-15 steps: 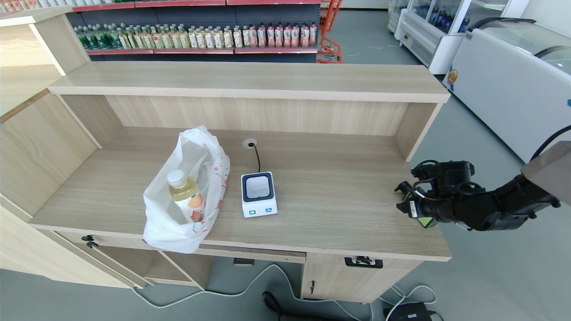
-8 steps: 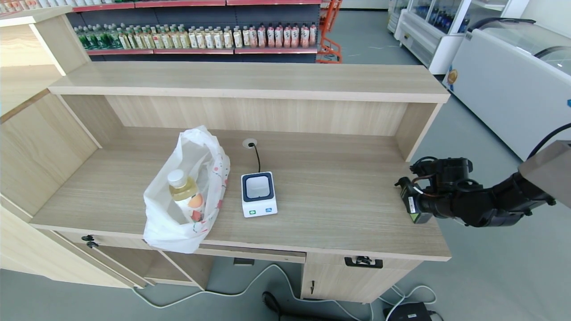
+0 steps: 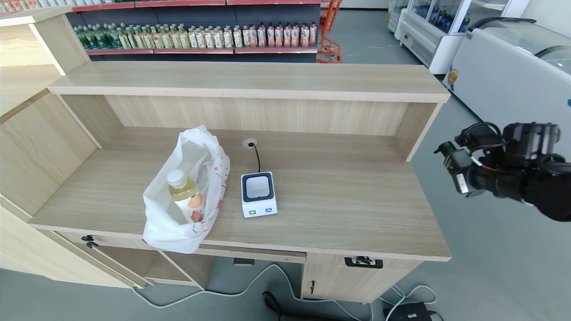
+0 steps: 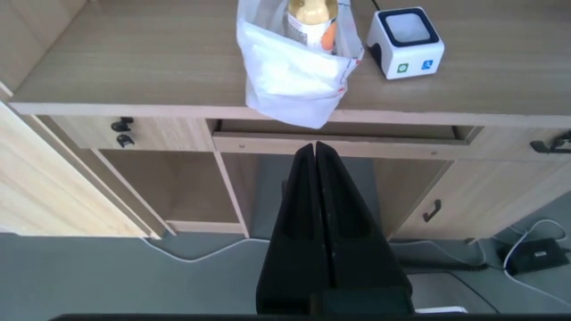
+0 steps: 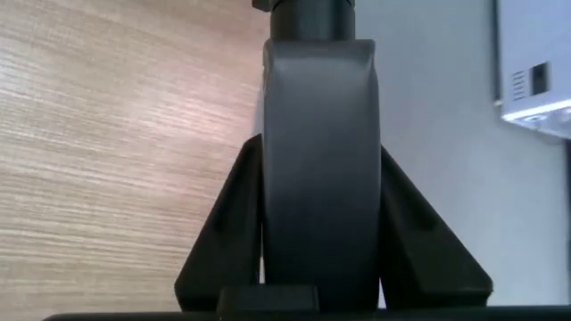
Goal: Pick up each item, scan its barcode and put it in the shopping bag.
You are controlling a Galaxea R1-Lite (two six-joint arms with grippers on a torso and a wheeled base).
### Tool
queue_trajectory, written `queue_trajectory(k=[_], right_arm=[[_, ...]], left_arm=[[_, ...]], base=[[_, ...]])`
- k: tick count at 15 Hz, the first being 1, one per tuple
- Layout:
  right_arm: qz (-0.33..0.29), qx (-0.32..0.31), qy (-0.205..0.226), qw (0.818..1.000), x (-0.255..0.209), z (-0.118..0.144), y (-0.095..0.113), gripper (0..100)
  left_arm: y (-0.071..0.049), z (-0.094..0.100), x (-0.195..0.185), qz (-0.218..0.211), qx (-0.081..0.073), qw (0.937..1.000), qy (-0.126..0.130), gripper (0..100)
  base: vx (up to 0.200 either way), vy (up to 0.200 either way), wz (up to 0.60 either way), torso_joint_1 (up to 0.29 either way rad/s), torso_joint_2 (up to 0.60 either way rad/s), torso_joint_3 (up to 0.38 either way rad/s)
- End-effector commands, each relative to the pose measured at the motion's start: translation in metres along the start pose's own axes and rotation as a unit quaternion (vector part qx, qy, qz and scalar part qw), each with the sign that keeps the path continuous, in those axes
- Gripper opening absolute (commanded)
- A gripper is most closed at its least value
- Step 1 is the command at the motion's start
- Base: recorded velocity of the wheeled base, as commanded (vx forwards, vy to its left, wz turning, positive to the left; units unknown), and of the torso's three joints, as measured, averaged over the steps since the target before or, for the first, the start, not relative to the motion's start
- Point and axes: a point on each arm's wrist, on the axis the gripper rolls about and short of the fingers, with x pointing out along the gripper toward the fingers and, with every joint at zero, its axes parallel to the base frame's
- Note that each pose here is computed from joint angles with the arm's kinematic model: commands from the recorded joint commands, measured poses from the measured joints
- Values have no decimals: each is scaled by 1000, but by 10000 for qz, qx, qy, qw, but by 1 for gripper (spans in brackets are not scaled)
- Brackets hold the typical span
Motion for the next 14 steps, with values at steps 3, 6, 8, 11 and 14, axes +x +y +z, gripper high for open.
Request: queue_trajectory(k=[3, 6, 8, 11, 14], right_arm=[[-1364, -1909, -2045, 9503, -137, 24, -38, 0], [-394, -4105, -4431, 7960, -186, 42, 7, 0], [-573, -4953, -5140, 6980, -202, 50, 23, 0], [-1454, -6218, -6152, 4623, -227, 53, 59, 0], [-1702, -6122, -7064, 3117, -238, 60, 100, 0]], left_arm=[[0, 0, 0, 1, 1, 10000, 6, 0], [0, 0, 0, 1, 1, 10000, 6, 0], [0, 0, 0, 1, 1, 10000, 6, 0], [0, 0, 0, 1, 1, 10000, 6, 0], [0, 0, 0, 1, 1, 10000, 6, 0]], base=[[0, 0, 0, 0, 0, 0], [0, 0, 0, 0, 0, 0], [0, 0, 0, 0, 0, 0], [0, 0, 0, 0, 0, 0], [0, 0, 0, 0, 0, 0]])
